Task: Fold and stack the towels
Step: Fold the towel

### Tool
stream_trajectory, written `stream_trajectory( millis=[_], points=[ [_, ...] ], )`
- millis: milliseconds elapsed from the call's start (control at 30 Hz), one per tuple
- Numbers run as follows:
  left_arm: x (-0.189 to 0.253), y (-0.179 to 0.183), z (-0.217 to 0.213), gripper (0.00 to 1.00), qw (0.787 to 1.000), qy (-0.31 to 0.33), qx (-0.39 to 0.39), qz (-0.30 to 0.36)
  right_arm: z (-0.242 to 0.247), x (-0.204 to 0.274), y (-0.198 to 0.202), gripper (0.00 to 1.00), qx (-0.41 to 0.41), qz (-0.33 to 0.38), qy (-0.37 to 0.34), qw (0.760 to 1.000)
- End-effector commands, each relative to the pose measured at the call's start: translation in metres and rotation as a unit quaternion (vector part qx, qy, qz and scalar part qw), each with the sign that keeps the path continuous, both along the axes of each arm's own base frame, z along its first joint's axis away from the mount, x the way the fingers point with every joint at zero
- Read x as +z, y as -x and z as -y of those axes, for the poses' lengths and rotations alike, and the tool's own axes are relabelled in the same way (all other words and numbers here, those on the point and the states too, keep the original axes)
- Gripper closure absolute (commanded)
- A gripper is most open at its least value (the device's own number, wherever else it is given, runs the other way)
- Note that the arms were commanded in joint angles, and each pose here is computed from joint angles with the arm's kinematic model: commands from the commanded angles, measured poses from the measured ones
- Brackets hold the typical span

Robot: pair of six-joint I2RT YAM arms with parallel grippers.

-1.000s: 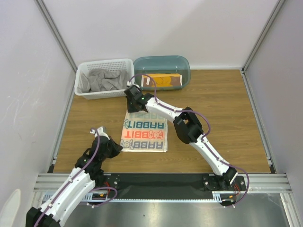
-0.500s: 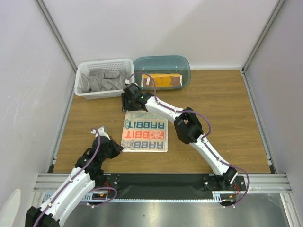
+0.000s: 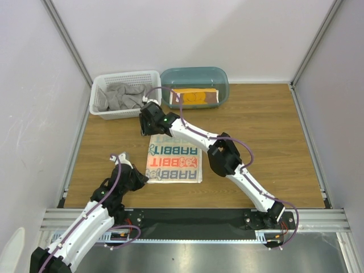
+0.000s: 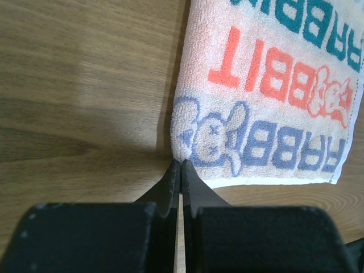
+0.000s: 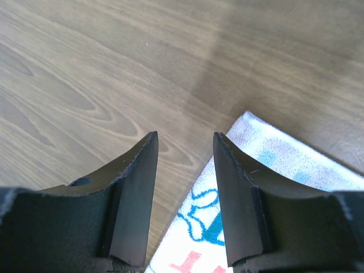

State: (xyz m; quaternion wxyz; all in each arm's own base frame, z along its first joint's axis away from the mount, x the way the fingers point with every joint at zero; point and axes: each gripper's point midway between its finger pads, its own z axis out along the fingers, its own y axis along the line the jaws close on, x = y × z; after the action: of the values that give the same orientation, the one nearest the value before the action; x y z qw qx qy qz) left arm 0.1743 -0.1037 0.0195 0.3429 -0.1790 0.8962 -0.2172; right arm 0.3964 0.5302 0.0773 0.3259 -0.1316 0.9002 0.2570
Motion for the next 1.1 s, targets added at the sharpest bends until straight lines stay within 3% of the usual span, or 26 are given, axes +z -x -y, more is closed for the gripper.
stream_trajectory(
  millis=[0, 467, 600, 900, 1067],
  points=[
    [0.0, 0.0, 0.003, 1.0, 1.0, -0.002, -0.015, 0.006, 0.004, -0.002, -0.006, 0.52, -0.006, 0.019, 0.023, 1.0],
    [0.001, 0.0, 0.004, 1.0, 1.0, -0.004, -0.017, 0.009, 0.019, -0.04, -0.009, 0.55, -0.006, 0.022, 0.082, 0.996],
    [0.004, -0.001, 0.005, 1.0, 1.0, -0.004, -0.019, 0.017, 0.016, -0.046, -0.01, 0.64, -0.002, 0.024, 0.082, 0.996],
    [0.019, -0.006, 0.009, 1.0, 0.999, 0.001, -0.022, 0.045, 0.02, -0.036, -0.016, 0.99, -0.001, 0.034, 0.08, 0.996],
    [0.036, -0.009, 0.015, 1.0, 0.997, -0.01, -0.032, 0.067, 0.017, -0.008, -0.019, 1.0, 0.005, 0.034, 0.034, 0.999]
  ],
)
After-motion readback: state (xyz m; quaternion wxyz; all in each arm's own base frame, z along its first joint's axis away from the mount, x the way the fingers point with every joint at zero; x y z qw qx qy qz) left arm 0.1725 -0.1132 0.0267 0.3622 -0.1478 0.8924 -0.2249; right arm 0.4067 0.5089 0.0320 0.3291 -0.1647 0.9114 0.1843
